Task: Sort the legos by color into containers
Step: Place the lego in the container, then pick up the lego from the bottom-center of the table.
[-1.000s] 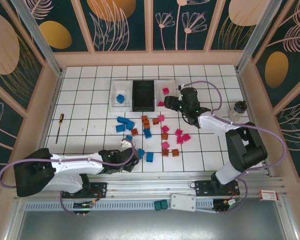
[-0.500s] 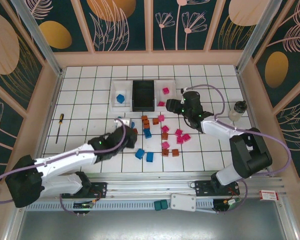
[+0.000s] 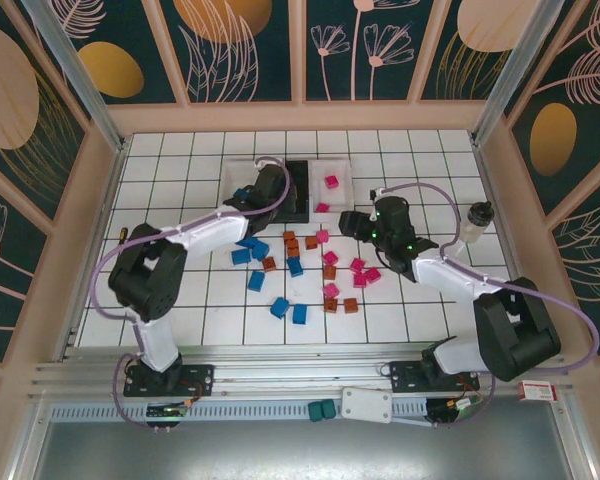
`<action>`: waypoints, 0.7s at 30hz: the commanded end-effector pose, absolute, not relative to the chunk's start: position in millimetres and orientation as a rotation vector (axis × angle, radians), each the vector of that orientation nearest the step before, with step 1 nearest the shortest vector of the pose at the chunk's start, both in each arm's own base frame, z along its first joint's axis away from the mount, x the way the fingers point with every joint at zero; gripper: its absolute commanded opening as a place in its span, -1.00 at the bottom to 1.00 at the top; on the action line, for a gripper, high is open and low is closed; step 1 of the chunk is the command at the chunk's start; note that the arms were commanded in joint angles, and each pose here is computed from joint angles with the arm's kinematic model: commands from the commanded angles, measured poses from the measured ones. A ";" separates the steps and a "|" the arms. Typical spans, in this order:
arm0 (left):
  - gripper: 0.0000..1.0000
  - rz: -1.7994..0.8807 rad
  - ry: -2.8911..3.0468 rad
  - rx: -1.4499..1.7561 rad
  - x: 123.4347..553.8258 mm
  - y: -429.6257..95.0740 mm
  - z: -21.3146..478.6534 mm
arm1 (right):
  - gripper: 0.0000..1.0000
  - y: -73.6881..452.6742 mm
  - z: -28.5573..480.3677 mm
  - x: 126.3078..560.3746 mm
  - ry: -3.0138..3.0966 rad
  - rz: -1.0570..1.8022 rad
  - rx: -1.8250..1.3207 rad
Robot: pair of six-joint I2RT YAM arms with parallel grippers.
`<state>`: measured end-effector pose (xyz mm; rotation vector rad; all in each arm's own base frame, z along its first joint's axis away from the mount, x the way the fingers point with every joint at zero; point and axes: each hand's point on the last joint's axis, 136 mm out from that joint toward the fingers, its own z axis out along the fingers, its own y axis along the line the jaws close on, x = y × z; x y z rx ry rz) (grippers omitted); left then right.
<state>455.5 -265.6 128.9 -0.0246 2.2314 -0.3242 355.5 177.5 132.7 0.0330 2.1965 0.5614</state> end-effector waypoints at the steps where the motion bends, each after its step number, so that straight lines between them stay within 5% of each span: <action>1: -0.29 -0.318 2.239 -0.027 475.9 -268.4 125.2 | 0.47 174.2 138.5 347.3 2.178 0.568 0.045; 3: 0.05 -0.321 2.235 -0.028 484.0 -271.8 126.2 | 0.47 175.5 137.7 341.4 2.181 0.585 0.032; 14: 0.97 -0.589 2.084 -0.037 449.6 -274.8 211.6 | 0.47 235.1 136.7 284.9 2.202 0.801 -0.343; 21: 0.98 -0.630 2.095 -0.093 378.3 -230.3 200.0 | 0.47 302.1 111.4 221.3 2.255 0.775 -0.781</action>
